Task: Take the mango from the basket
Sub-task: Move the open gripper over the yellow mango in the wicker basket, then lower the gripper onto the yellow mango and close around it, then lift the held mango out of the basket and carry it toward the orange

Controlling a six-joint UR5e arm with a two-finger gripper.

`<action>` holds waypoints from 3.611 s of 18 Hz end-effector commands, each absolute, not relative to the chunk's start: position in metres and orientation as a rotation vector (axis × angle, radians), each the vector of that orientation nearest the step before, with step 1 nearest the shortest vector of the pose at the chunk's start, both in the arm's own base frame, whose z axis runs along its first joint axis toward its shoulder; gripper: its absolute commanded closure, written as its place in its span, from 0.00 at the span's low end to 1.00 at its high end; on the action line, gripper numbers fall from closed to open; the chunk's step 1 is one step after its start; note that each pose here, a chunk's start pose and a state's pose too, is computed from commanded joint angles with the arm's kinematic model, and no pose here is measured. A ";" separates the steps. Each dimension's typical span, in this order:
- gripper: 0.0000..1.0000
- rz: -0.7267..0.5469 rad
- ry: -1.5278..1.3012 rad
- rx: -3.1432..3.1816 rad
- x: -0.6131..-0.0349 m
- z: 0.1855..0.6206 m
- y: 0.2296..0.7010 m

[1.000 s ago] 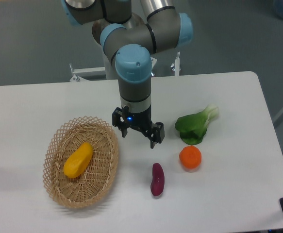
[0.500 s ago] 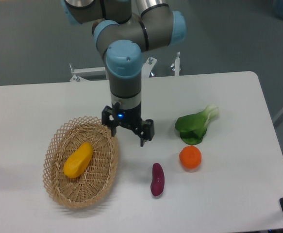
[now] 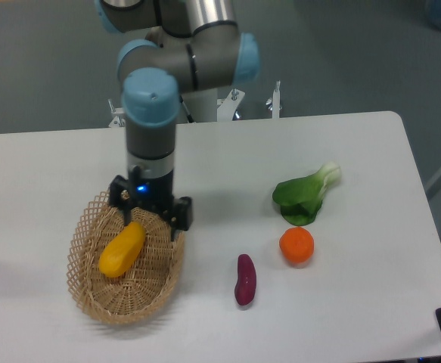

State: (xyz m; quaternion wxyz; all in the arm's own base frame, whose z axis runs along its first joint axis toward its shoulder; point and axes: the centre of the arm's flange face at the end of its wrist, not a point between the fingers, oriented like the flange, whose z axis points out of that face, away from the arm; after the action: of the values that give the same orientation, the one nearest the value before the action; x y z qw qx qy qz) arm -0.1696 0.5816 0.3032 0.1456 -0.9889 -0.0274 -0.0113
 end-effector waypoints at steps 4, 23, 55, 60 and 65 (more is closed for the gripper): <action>0.00 -0.035 -0.027 -2.850 -0.152 0.279 0.597; 0.00 0.069 0.022 -2.973 -0.128 0.218 0.605; 0.45 0.215 -0.103 -2.888 -0.280 0.336 0.530; 0.45 0.209 0.010 -2.924 -0.343 0.344 0.483; 0.45 0.257 -0.022 -2.863 -0.403 0.367 0.464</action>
State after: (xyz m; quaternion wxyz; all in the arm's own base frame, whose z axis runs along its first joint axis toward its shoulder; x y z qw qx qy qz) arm -0.4029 0.4637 0.3667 0.1330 -0.9871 -0.0075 0.0887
